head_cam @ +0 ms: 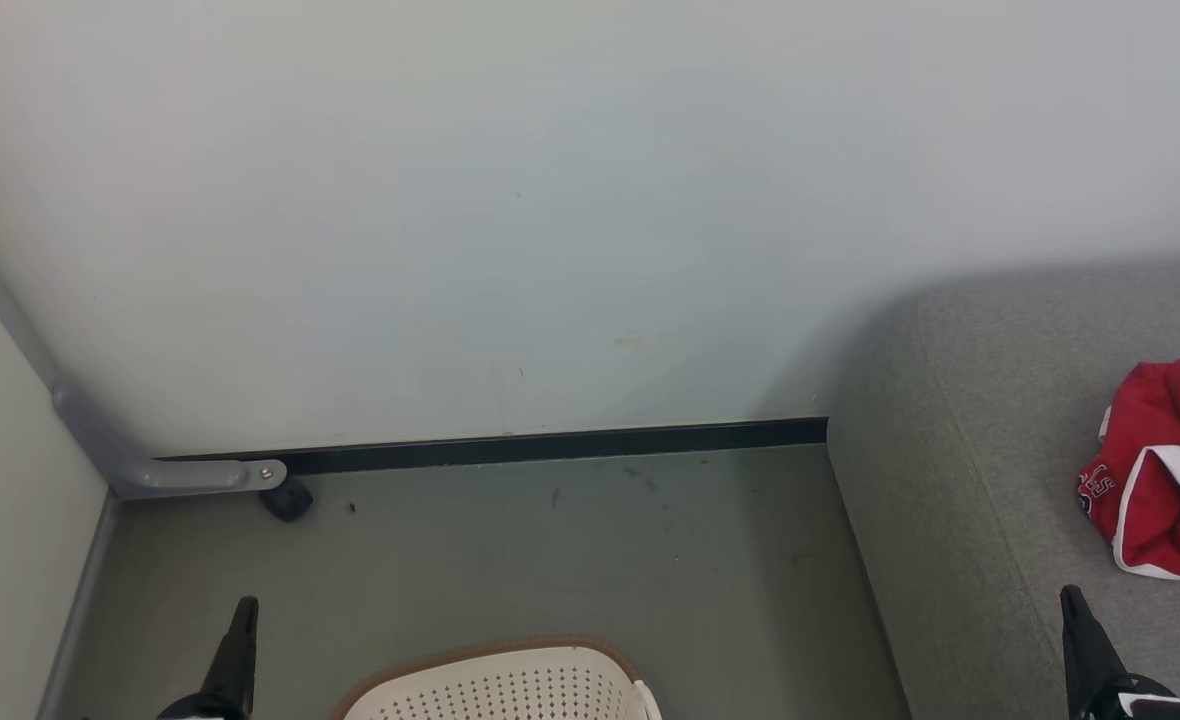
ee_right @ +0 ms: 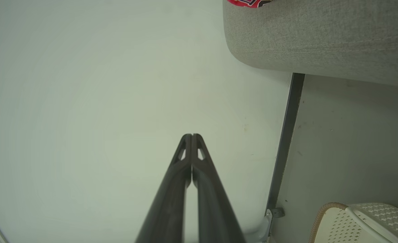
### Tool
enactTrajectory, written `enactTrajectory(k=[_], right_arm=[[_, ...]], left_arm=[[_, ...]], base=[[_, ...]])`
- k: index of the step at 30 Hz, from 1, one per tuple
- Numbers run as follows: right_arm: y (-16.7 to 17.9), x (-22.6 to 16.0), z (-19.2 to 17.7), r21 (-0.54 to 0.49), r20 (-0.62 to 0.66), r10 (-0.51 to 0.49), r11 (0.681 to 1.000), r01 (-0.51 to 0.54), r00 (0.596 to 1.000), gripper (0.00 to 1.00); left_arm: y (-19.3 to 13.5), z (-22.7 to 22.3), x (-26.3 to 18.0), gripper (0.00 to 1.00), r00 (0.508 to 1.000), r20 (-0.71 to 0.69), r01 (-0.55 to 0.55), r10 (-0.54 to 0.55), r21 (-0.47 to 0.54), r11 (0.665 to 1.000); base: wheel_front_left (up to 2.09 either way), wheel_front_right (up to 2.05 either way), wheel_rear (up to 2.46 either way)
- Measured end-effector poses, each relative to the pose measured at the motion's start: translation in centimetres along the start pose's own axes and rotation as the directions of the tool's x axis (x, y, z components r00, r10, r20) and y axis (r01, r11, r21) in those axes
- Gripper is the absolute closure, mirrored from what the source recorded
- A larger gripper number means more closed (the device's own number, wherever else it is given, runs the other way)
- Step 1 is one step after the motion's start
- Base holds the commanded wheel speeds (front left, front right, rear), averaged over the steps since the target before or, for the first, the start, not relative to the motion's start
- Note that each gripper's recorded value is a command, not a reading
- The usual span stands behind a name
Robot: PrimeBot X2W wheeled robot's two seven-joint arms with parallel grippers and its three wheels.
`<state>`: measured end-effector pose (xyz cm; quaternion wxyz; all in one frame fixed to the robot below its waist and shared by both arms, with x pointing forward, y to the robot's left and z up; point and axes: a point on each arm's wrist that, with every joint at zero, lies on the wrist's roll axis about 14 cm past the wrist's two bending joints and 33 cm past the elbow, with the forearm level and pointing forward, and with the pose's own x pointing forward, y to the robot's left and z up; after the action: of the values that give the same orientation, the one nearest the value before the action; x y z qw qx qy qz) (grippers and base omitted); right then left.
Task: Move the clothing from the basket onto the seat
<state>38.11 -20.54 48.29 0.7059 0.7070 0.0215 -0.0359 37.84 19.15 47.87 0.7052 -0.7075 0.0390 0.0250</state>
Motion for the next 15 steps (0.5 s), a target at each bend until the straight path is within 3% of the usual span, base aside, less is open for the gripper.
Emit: enactTrajectory(k=[15], right_arm=[[0.00,0.00,-0.01,0.000,0.000,0.000,1.000,0.000,1.000,1.00]], left_arm=[[0.00,0.00,0.00,1.00,1.000,0.000,0.000,0.000,0.000,1.000]], base=[[0.00,0.00,0.00]])
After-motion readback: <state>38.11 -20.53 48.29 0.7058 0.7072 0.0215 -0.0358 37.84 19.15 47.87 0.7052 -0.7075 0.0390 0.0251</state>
